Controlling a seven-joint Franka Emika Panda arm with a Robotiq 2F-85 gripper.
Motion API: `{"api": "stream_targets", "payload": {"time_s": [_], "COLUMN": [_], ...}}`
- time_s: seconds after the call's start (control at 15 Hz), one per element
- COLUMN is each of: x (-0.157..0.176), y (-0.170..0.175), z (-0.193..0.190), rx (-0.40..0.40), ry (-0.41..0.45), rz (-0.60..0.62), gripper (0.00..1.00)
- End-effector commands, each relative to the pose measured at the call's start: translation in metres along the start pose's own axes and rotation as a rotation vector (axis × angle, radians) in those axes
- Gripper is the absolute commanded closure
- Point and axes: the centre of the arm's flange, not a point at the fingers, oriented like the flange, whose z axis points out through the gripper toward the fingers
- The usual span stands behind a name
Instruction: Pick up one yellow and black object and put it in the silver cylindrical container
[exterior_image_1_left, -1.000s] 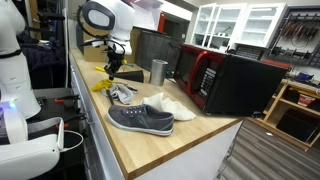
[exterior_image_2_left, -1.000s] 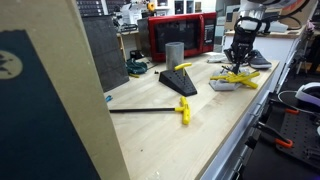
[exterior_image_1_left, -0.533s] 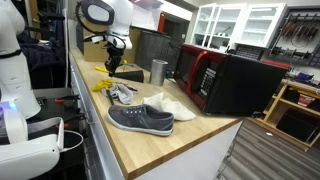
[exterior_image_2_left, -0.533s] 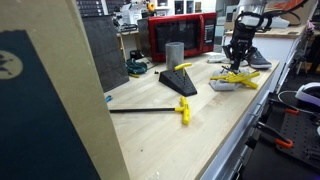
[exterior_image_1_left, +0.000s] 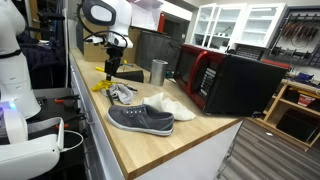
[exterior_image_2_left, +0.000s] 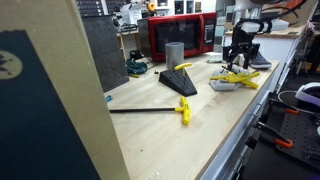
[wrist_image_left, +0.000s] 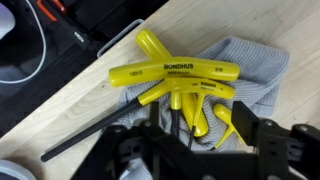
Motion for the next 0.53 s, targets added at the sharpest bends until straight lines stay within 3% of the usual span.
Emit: {"api": "stream_targets", "payload": {"time_s": [0.0,0.13,0.2,0.33,0.47], "x": [-0.037,-0.034,-0.031,-0.028,-0.027], "y": [0.013,0.009,0.006,0.002,-0.002], "z": [0.027,0.033,0.036,0.041,0.046], "rx": [-0.038,-0.05,-0.053,-0.055,-0.058], "ry": [0.052,0.075,0.083,0.098,0.112], "rz": [-0.003,-0.011,-0.018,-0.024,-0.031], "gripper": [0.0,0.0,0.25,0.25,0.4]}}
